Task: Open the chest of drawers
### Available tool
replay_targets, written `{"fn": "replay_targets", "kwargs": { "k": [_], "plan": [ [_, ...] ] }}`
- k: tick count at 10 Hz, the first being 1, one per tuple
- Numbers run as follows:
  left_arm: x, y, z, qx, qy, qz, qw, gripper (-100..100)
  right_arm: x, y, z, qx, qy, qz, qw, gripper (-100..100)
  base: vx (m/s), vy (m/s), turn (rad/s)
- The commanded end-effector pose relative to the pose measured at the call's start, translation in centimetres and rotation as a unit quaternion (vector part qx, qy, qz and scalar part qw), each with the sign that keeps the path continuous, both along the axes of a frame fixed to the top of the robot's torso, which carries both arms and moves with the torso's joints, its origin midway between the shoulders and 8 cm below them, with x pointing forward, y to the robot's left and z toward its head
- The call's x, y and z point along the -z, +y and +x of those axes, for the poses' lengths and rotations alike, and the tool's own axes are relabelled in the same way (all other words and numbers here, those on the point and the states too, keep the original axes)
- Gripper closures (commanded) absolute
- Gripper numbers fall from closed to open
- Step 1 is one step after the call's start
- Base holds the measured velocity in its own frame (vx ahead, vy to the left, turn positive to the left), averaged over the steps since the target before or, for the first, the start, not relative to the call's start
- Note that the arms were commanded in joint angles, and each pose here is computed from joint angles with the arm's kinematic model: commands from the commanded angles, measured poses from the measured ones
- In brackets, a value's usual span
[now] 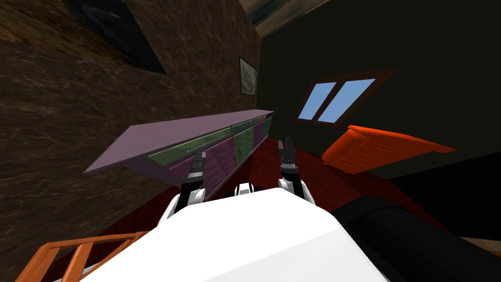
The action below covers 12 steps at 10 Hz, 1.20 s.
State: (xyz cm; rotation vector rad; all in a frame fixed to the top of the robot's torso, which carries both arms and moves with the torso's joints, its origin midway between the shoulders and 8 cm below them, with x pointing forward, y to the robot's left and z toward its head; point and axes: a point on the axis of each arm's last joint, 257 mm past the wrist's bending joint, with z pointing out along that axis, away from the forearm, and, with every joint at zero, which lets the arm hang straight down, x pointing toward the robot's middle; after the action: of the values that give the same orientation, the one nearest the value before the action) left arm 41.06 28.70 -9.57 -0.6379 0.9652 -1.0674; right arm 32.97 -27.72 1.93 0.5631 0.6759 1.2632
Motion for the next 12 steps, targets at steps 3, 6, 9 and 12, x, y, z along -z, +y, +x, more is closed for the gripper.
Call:
{"fn": "replay_targets", "kwargs": {
  "k": [3,6,9,12],
  "plan": [
    [4.9,1.7,1.2,-0.02,0.045,0.009,0.9988,-100,0.0,0.0,0.0,0.0,0.0,0.0,1.0,0,0.101,-0.077,0.037],
    [8.0,2.9,1.8,-0.033,0.074,0.014,0.9966,-100,0.0,0.0,0.0,0.0,0.0,0.0,1.0,0,0.108,-0.094,0.041],
    [10.7,3.7,2.0,-0.041,0.1,0.014,0.9941,-100,0.0,0.0,0.0,0.0,0.0,0.0,1.0,0,0.074,-0.066,0.027],
    [13.6,4.9,2.3,-0.053,0.126,0.017,0.9905,-100,0.0,0.0,0.0,0.0,0.0,0.0,1.0,0,0.079,-0.073,0.034]
  ]
}}
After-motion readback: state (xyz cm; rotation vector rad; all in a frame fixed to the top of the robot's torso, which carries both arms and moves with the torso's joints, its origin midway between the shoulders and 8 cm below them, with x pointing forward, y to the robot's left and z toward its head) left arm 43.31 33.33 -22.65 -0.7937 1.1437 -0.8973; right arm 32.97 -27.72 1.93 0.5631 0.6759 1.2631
